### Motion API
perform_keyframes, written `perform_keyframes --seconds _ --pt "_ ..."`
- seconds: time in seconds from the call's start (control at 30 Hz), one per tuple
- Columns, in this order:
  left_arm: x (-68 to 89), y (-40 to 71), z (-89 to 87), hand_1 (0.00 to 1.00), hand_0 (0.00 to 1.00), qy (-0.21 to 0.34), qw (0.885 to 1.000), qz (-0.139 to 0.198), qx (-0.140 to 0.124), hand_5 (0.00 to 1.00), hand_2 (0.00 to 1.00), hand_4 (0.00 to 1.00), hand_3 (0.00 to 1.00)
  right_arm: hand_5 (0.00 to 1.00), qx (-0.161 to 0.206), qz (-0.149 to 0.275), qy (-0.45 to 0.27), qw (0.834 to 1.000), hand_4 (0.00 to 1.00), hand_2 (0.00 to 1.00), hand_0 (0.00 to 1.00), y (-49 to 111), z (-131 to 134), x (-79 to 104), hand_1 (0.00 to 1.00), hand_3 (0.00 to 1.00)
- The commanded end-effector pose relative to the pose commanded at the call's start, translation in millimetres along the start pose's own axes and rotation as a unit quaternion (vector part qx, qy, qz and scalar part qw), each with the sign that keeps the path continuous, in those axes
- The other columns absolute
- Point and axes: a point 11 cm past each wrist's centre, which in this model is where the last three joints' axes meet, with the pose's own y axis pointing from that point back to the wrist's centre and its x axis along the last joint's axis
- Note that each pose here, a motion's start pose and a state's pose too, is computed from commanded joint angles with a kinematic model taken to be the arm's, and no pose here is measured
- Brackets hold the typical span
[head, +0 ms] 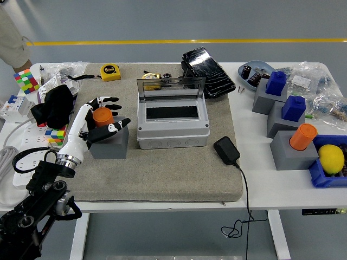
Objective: Fetch the battery,place it into the box,close the lid of the box
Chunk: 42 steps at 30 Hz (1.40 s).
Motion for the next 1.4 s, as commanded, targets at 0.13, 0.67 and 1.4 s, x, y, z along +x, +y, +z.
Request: perform_keyframes --seconds 0.13,0.67,1.4 --pt "-1.4 -2.7 -1.1 0.492 0.404 -0.006 1.0 0.0 -0.002 0.002 0.509 0.873 0.558 0.553 0.001 0.0 0.0 1.0 0.983 0.684 0.609 0.1 -1 0.0 0.659 0.586" --pt "-1.6 -9.4 -4.9 0.16 0.23 0.006 1.0 0.021 -0.011 0.002 0.16 0.484 0.177 0.554 -0.002 0.0 0.001 1.0 0.983 0.684 0.609 -0.1 2 0.7 0.659 0.586" --pt "-21.3 -27.9 45.3 0.135 0.227 -0.034 0.996 -0.042 -0.07 0.002 0.132 0.392 0.161 0.554 0.0 0.0 -0.004 1.0 0.984 0.683 0.609 -0.2 2 -0.6 0.659 0.587"
